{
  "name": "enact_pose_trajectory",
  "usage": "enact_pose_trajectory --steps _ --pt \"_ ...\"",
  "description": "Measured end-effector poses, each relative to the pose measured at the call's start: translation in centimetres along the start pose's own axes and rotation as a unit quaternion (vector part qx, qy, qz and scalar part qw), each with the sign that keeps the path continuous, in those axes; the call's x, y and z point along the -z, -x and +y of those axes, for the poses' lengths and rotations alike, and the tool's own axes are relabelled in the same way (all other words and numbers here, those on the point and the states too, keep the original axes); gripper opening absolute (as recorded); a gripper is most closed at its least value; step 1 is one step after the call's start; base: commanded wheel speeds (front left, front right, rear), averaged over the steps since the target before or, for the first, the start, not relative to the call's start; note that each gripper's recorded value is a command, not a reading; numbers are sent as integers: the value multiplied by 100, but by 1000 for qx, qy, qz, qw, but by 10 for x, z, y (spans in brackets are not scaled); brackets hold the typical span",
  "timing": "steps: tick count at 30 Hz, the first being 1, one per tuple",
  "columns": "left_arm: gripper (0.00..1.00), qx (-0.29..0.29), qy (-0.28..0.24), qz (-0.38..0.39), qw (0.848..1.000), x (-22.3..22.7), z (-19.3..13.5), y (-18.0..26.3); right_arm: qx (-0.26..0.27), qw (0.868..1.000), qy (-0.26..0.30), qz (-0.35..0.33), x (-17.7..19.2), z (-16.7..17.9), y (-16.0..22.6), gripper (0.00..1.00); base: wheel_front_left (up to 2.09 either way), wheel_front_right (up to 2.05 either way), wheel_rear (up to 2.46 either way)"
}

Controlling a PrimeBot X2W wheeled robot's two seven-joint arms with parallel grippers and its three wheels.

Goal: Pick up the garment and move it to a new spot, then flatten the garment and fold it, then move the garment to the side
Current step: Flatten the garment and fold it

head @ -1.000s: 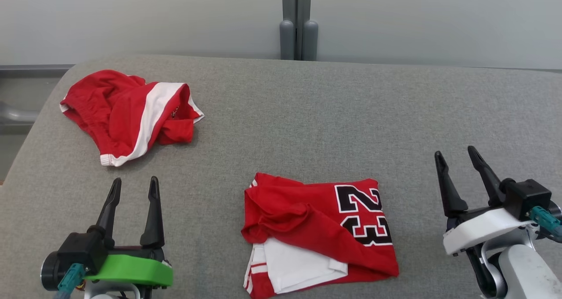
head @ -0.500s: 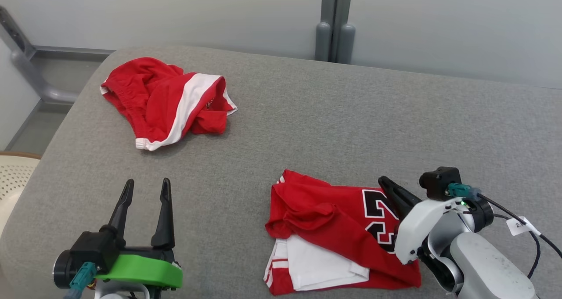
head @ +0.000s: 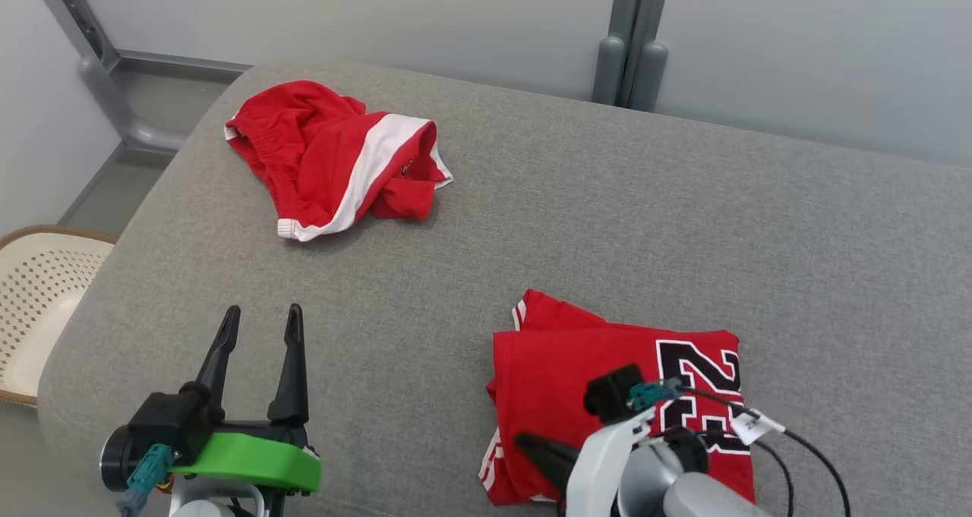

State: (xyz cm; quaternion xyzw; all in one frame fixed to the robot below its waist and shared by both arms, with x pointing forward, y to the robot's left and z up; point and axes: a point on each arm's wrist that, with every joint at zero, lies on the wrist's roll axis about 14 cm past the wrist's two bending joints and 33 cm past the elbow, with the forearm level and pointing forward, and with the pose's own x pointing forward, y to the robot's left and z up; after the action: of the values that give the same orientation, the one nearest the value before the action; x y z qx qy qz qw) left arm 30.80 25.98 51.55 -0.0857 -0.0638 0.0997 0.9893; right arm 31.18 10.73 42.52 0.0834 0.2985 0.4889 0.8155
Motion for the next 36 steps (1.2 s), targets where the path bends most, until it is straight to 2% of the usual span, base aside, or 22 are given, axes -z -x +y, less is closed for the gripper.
enact_pose_trajectory --steps 2,5,10,11,12,13,14,17,22,27,31,34,36 --pt "100 4 1 1 1000 1 -3 -3 -30 999 -11 5 6 20 -1 0 0 0 0" --pt "100 14 1 1 1000 1 -9 -8 -53 998 -18 -28 -7 33 3 0 0 0 0" --pt "100 32 3 -1 999 1 -19 -16 -29 990 3 -140 -59 7 27 0 0 0 0" --pt "100 35 3 -2 999 1 -22 -17 -21 987 10 -158 -67 0 34 16 0 0 0" --pt "100 40 4 -3 999 1 -24 -19 -8 982 18 -189 -80 -9 43 42 0 0 0" --pt "100 44 5 -5 999 0 -27 -21 5 976 30 -215 -92 -18 53 85 0 0 0" --pt "100 47 5 -5 999 0 -29 -23 14 972 39 -230 -99 -24 61 100 0 0 0" --pt "100 59 6 -7 998 0 -37 -27 57 950 85 -294 -126 -48 94 100 0 0 0" --pt "100 80 8 -10 997 -1 -51 -34 152 904 154 -370 -161 -86 155 100 0 0 0" --pt "100 96 6 -9 995 1 -60 -39 250 873 153 -389 -149 -116 202 100 0 0 0" --pt "100 108 4 -11 994 0 -69 -42 304 855 147 -393 -134 -128 228 100 0 0 0" --pt "100 119 1 -6 993 4 -76 -43 337 850 129 -384 -114 -138 239 100 0 0 0" --pt "100 121 0 -3 993 6 -78 -42 347 852 118 -375 -103 -141 239 100 0 0 0"
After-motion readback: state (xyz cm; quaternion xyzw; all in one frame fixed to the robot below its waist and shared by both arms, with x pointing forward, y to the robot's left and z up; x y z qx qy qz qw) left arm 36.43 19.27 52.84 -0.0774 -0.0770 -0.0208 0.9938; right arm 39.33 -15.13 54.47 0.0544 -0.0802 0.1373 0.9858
